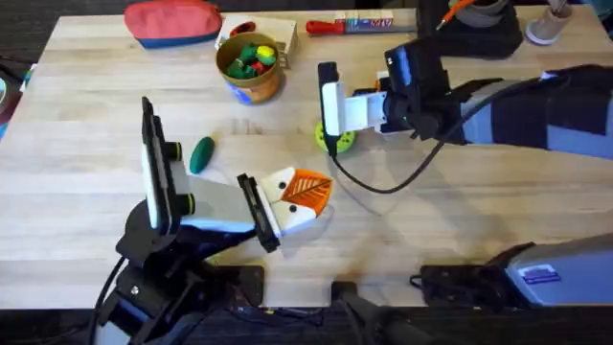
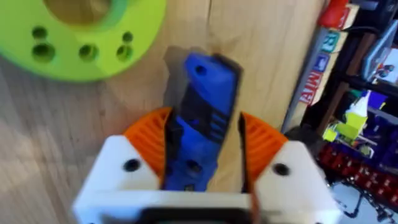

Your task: Pick up the gripper from the table and insert it into the empty holder that is missing its gripper. Then pick up a screw, insert it into the mounting hole, and use the screwdriver to tighten it. Finally, clean up the table by picking up the vegetable and placing it into the bucket.

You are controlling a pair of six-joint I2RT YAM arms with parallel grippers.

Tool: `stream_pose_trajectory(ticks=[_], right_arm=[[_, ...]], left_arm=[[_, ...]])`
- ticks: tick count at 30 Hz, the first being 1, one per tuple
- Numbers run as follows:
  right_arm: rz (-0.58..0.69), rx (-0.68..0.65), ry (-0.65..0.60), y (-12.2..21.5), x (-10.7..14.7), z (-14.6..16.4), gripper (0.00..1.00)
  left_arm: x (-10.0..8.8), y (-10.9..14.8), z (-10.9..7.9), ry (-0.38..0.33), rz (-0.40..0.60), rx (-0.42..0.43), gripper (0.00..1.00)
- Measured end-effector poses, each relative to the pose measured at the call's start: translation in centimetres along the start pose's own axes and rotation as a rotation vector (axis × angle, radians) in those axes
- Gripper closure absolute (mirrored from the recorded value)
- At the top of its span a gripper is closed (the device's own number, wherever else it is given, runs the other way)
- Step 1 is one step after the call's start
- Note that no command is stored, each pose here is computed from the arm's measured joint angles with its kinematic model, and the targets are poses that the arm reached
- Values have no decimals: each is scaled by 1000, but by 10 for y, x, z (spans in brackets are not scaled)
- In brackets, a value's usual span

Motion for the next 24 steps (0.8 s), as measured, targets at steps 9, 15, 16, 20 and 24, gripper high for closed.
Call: stream_pose_trajectory(ticks=[9,15,16,20,24], right_arm=[[-19,30,-157,7,-5,-9,11],[-51,86,-380,40,2,-25,10],[-59,101,-425,50,4,-29,10],[-81,122,-620,91,15,-34,11],[-93,113,-814,124,26,-28,10]], left_arm=[[0,0,0,0,0,0,996],[0,0,0,0,0,0,996],[0,0,0,0,0,0,996],[0,0,0,0,0,0,996],[0,0,0,-4,0,0,491]])
Point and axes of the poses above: each hand's point on the last joint's axis, 136 mm out from that joint toward the fingers, its own y axis back along the fingers, its own z axis along the line the jaws close on, x = y × z, the point moved 8 cm from there along y, back along the fingers, and after that the axes turned 8 degrees about y, right-handed, at the moved point
